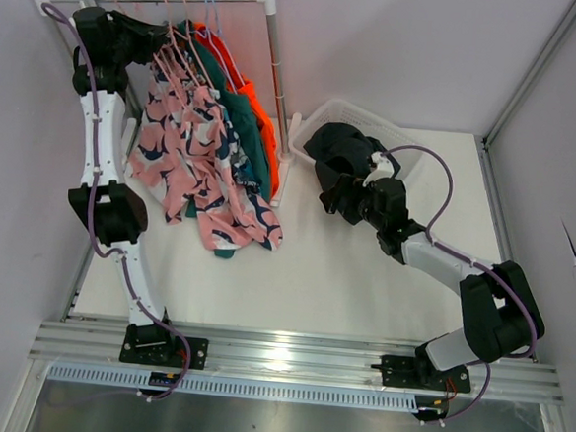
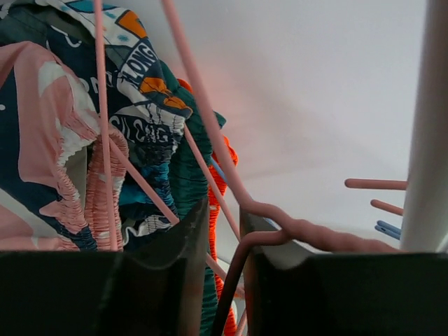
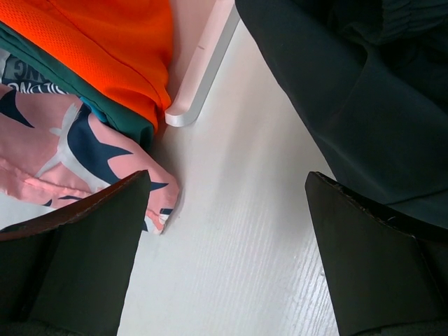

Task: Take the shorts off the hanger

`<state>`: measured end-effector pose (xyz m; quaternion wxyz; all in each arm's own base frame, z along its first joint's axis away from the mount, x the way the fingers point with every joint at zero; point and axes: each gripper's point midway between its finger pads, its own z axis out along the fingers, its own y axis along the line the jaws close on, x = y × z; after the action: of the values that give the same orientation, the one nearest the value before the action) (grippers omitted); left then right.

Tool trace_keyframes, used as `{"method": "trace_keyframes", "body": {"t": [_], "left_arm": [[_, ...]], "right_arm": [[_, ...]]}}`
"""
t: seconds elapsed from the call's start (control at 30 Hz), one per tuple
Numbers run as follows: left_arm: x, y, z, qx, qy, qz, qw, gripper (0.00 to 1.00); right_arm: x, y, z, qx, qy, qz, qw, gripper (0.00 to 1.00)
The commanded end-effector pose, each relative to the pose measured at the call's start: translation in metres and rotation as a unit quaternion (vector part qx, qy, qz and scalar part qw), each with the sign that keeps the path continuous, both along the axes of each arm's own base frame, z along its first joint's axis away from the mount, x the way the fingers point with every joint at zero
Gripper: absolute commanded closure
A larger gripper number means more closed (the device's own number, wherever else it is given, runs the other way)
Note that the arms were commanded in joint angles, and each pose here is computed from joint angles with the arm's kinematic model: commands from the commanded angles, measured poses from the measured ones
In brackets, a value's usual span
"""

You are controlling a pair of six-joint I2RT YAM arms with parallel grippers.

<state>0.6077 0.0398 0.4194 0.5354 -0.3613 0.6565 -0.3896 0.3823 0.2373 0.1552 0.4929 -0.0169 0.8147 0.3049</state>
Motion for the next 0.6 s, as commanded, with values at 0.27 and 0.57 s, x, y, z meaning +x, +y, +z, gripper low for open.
{"method": "trace_keyframes", "body": {"t": [0.27,0.57], "left_arm": [[-0.024,-0.013,0.018,0.031,-0.011,-0.032,0.999,0.32],[-0.060,-0.002,0.015,0.045,0.020,-0.001,0.999,0.18]], "right_arm": [[0.001,0.009,0.007,0.013,-0.019,0.004,1.000,0.01],[-0.007,0.006,0.015,0.017,-0.025,0.007,1.000,0.01]]}}
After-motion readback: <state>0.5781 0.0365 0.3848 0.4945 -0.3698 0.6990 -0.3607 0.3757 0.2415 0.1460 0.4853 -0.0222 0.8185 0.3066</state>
